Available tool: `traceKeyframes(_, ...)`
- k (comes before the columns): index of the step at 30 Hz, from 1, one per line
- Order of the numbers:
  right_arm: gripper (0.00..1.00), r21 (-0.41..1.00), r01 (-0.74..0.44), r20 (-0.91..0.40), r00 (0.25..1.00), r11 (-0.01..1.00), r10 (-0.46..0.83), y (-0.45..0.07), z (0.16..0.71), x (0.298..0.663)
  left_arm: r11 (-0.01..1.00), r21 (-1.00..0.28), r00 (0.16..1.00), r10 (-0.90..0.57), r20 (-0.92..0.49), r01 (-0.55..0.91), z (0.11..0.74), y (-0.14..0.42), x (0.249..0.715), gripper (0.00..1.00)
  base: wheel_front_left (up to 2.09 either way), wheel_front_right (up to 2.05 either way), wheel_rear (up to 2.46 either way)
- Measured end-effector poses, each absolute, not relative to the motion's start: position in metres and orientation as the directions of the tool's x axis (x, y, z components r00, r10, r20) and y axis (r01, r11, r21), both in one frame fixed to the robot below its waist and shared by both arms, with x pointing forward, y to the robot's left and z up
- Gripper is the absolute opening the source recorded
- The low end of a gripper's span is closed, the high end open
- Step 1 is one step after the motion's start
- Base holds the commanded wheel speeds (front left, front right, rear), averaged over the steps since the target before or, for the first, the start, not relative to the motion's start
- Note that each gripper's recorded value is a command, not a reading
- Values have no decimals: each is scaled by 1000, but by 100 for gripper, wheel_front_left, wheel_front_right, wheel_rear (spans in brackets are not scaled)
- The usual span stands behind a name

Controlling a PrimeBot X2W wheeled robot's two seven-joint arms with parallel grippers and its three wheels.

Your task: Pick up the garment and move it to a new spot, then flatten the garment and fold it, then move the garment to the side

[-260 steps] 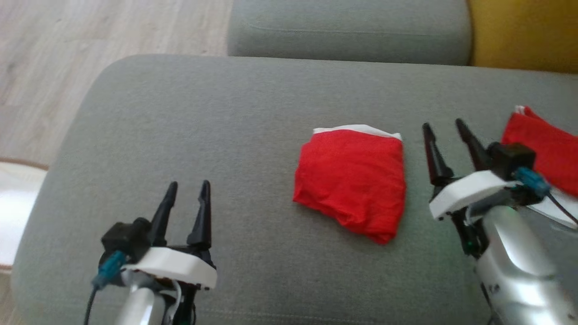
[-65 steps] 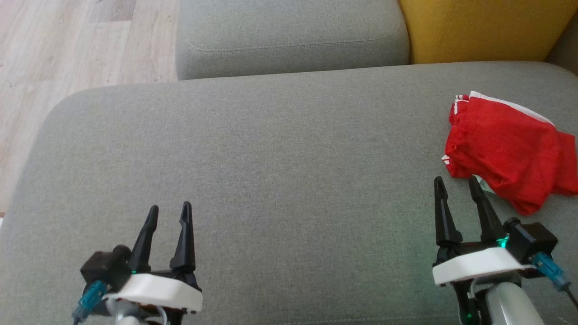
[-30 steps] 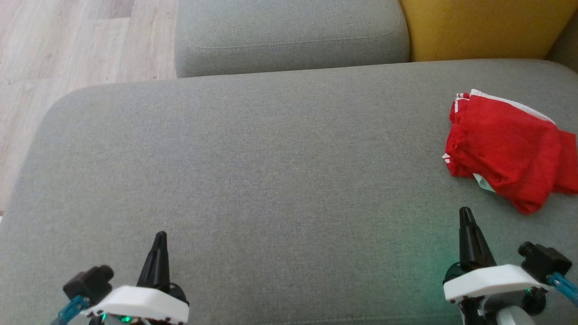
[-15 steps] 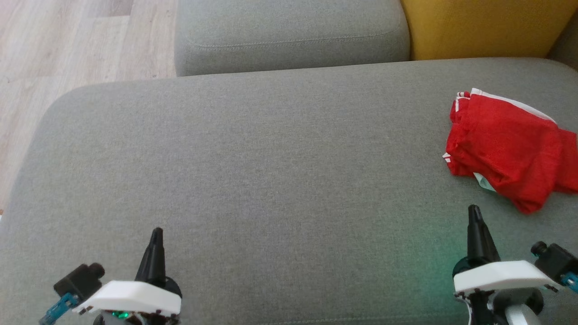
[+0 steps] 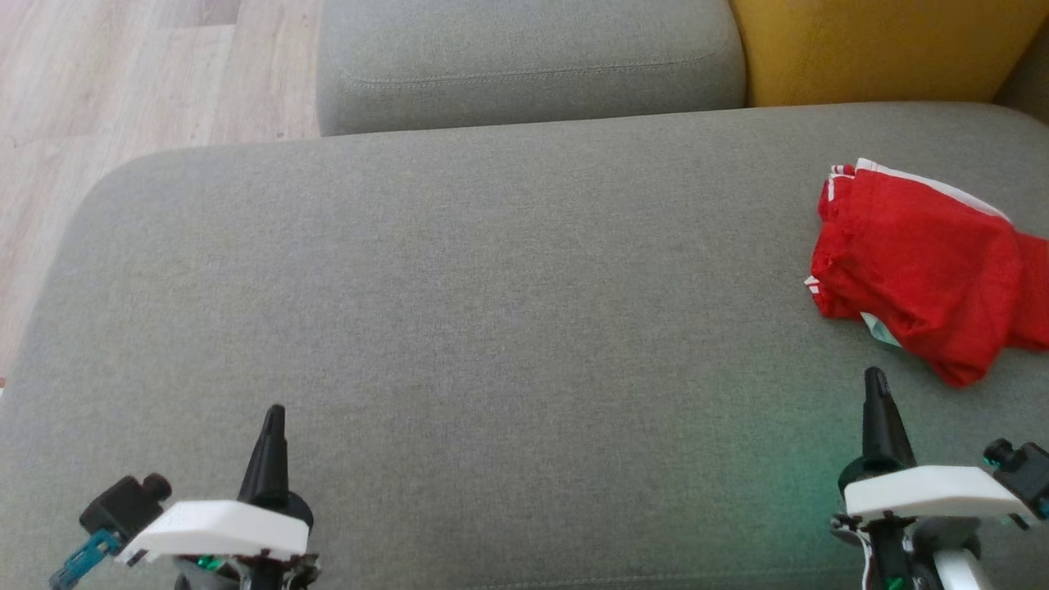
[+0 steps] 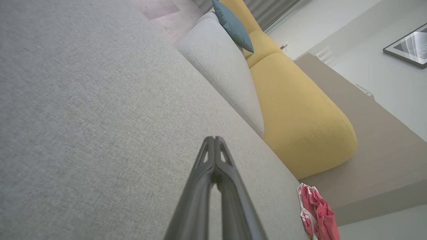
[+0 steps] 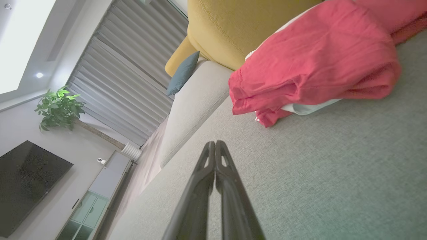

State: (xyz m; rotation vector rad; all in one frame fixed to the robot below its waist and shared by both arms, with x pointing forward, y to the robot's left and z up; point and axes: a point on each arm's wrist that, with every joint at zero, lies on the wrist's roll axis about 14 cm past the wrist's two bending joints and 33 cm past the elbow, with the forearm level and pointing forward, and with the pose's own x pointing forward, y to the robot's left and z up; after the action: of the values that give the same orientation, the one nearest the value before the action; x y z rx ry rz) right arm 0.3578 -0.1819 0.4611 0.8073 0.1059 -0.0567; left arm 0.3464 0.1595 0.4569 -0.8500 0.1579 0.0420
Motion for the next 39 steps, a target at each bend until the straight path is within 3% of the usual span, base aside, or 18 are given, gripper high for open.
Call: traceKeyframes(39,0,938,136,-134,991,319,-30,-196,465,366,308,-940,987,-28,-160,-144,462,174,362,0,0,0,0)
